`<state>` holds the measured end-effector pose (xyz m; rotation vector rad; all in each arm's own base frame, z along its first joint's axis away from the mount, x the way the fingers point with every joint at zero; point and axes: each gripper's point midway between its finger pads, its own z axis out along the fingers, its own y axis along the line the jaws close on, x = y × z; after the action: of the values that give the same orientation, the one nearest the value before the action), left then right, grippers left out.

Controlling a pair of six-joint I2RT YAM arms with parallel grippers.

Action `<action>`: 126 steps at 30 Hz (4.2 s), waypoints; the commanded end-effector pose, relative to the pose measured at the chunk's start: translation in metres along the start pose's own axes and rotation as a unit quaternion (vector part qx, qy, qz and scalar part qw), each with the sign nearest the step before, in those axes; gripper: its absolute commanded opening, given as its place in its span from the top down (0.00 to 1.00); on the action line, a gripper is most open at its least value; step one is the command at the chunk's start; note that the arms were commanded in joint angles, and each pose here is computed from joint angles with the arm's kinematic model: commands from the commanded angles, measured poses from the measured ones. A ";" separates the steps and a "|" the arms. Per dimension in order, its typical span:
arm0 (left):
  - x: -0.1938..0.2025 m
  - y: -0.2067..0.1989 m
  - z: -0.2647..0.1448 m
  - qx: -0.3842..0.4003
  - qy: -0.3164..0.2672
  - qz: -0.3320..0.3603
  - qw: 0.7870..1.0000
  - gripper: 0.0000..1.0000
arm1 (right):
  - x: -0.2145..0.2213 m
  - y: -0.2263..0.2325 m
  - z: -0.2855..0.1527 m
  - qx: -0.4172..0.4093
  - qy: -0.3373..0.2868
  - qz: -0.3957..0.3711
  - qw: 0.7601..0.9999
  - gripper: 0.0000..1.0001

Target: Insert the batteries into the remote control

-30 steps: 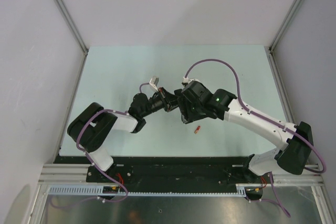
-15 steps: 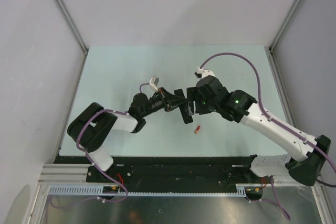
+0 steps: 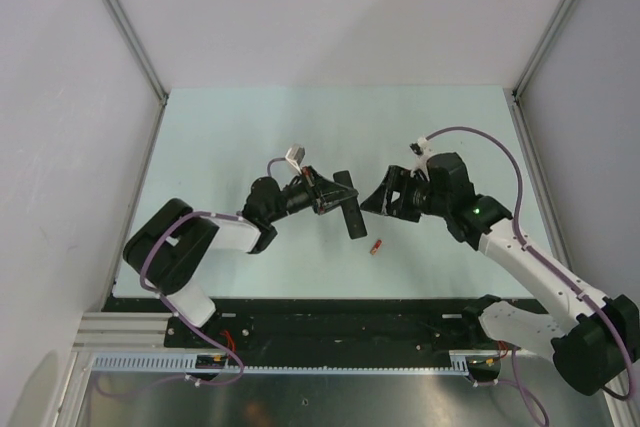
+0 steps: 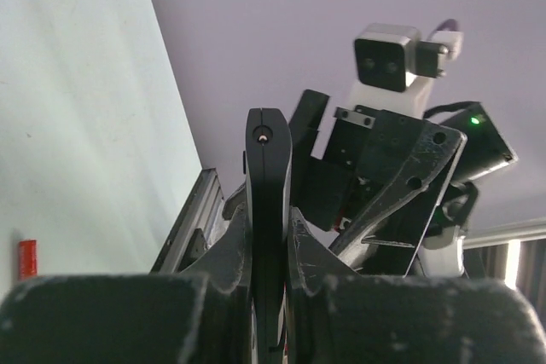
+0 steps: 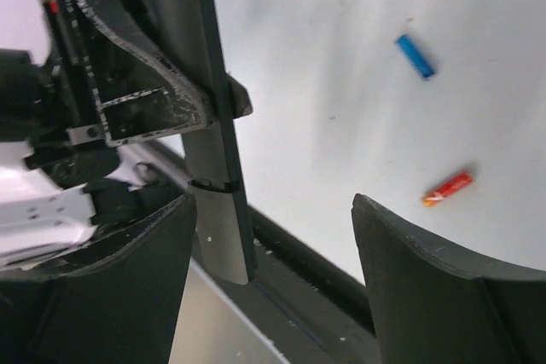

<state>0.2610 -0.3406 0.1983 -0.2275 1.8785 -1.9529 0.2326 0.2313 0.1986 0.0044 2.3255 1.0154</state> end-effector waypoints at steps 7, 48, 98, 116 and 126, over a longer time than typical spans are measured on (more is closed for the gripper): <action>0.007 -0.040 -0.006 0.047 0.015 0.011 0.999 1.00 | 0.011 0.055 -0.015 -0.212 0.032 0.010 0.977 0.21; 0.006 -0.075 -0.005 0.071 0.017 0.031 0.997 1.00 | 0.037 0.057 0.010 -0.247 0.087 0.005 0.965 0.77; 0.116 -0.073 -0.027 0.067 0.158 0.017 0.985 1.00 | -0.020 0.067 0.013 -0.270 0.032 0.019 0.962 0.92; 0.137 -0.068 -0.033 0.058 0.177 0.023 0.982 1.00 | -0.052 0.071 0.021 -0.266 -0.004 0.032 0.963 0.87; 0.117 -0.064 -0.028 0.051 0.150 0.038 0.987 1.00 | -0.042 0.083 -0.001 -0.297 0.016 -0.004 0.955 0.54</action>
<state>0.2103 -0.3509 0.2365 -0.2183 1.8163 -1.9304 0.1944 0.2818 0.2284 -0.2968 2.2227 1.8657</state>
